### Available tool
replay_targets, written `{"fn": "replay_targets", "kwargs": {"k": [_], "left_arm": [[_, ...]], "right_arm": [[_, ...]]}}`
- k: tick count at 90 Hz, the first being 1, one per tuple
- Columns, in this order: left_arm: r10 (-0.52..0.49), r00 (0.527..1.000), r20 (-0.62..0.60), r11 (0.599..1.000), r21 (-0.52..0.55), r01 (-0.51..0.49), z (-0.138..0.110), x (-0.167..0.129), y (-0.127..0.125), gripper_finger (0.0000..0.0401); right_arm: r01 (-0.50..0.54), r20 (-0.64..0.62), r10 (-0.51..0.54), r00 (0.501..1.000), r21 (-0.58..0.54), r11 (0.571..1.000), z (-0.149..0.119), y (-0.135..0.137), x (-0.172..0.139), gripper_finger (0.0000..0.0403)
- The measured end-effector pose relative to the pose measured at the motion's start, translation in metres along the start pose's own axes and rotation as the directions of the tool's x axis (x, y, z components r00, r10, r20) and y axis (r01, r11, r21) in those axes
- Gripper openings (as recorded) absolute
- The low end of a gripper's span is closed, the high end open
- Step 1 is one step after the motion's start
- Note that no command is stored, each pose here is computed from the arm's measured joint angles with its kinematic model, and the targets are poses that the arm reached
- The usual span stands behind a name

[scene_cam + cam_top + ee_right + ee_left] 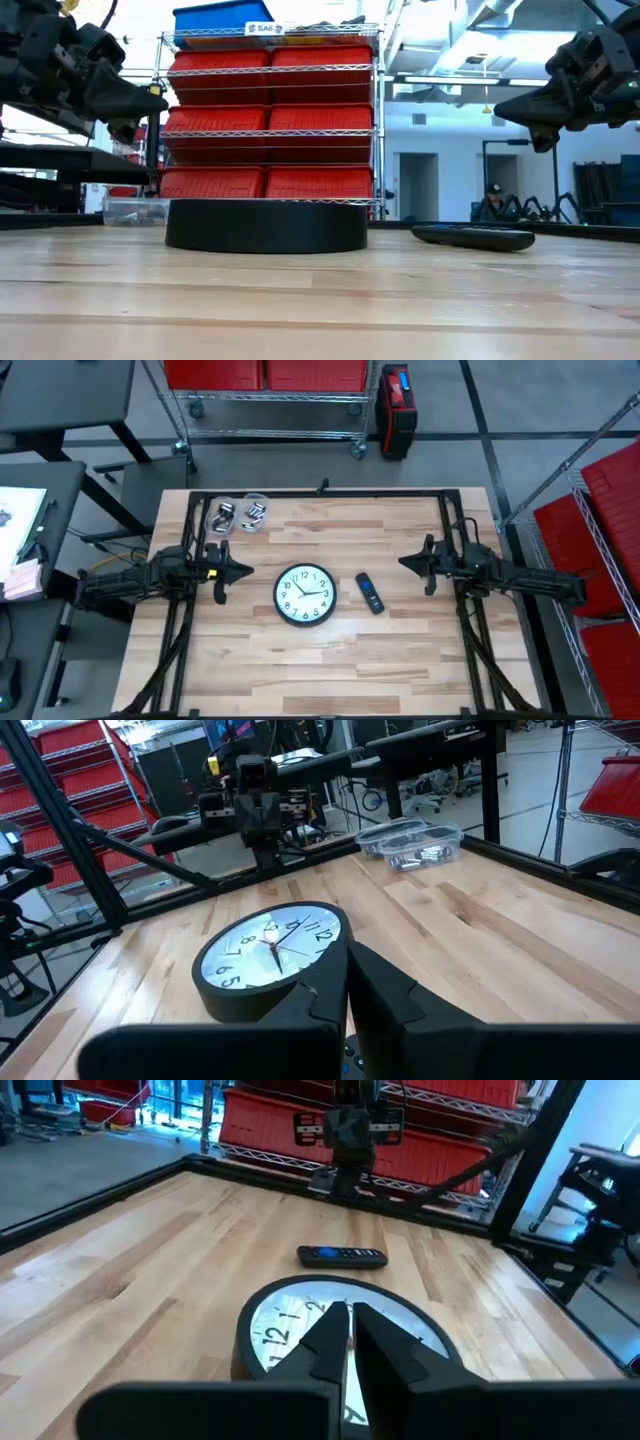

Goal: Insert battery
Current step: Insert the silver battery into the wall clock battery compartment

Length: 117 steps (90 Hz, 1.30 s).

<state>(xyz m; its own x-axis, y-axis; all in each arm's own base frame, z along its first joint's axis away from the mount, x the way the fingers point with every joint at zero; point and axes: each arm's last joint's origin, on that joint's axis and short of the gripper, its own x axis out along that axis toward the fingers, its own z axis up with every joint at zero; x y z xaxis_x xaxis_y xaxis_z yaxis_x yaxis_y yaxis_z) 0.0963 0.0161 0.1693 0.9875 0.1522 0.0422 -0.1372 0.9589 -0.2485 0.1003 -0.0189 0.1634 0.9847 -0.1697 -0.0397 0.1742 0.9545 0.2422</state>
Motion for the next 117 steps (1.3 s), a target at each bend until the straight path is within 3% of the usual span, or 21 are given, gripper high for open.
{"fn": "replay_targets", "kwargs": {"k": [14,26,45,61,79,94,107,117], "left_arm": [[0.173,0.983,0.057,0.978,-0.126,-0.165,0.002,0.0,0.005,0.0],[0.319,0.942,0.104,0.929,-0.229,-0.29,0.004,-0.002,0.009,0.0],[0.374,0.921,0.106,0.881,-0.352,-0.317,0.009,-0.002,0.009,0.0],[0.382,0.92,0.09,0.876,-0.353,-0.329,0.028,0.003,0.005,0.0],[0.376,0.926,0.005,0.892,-0.274,-0.361,0.054,0.022,-0.003,0.0],[0.331,0.934,-0.133,0.916,-0.19,-0.352,0.075,0.049,-0.01,0.0],[0.342,0.906,-0.248,0.919,-0.114,-0.378,0.094,0.073,-0.015,0.0],[0.353,0.88,-0.318,0.91,-0.101,-0.401,0.105,0.094,-0.017,0.0]], "right_arm": [[0.0,0.0,0.0,1.0,0.0,1.0,0.0,0.0,0.0,0.0001],[0.0,0.0,0.0,1.0,0.0,1.0,0.0,0.0,0.0,0.0001],[0.0,0.0,0.0,1.0,0.0,1.0,0.0,0.0,0.0,0.0001],[0.0,0.0,0.0,1.0,0.0,1.0,0.0,0.0,0.0,0.0001],[0.0,0.0,0.0,1.0,0.0,1.0,0.0,0.0,0.0,0.0001],[0.0,0.0,0.0,1.0,0.0,1.0,0.0,0.0,0.0,0.0001],[0.0,0.0,0.0,1.0,-0.007,1.0,0.0,0.0,0.0,0.0001],[0.002,0.0,-0.002,1.0,-0.09,0.996,0.0,0.0,0.0,0.0001]]}}
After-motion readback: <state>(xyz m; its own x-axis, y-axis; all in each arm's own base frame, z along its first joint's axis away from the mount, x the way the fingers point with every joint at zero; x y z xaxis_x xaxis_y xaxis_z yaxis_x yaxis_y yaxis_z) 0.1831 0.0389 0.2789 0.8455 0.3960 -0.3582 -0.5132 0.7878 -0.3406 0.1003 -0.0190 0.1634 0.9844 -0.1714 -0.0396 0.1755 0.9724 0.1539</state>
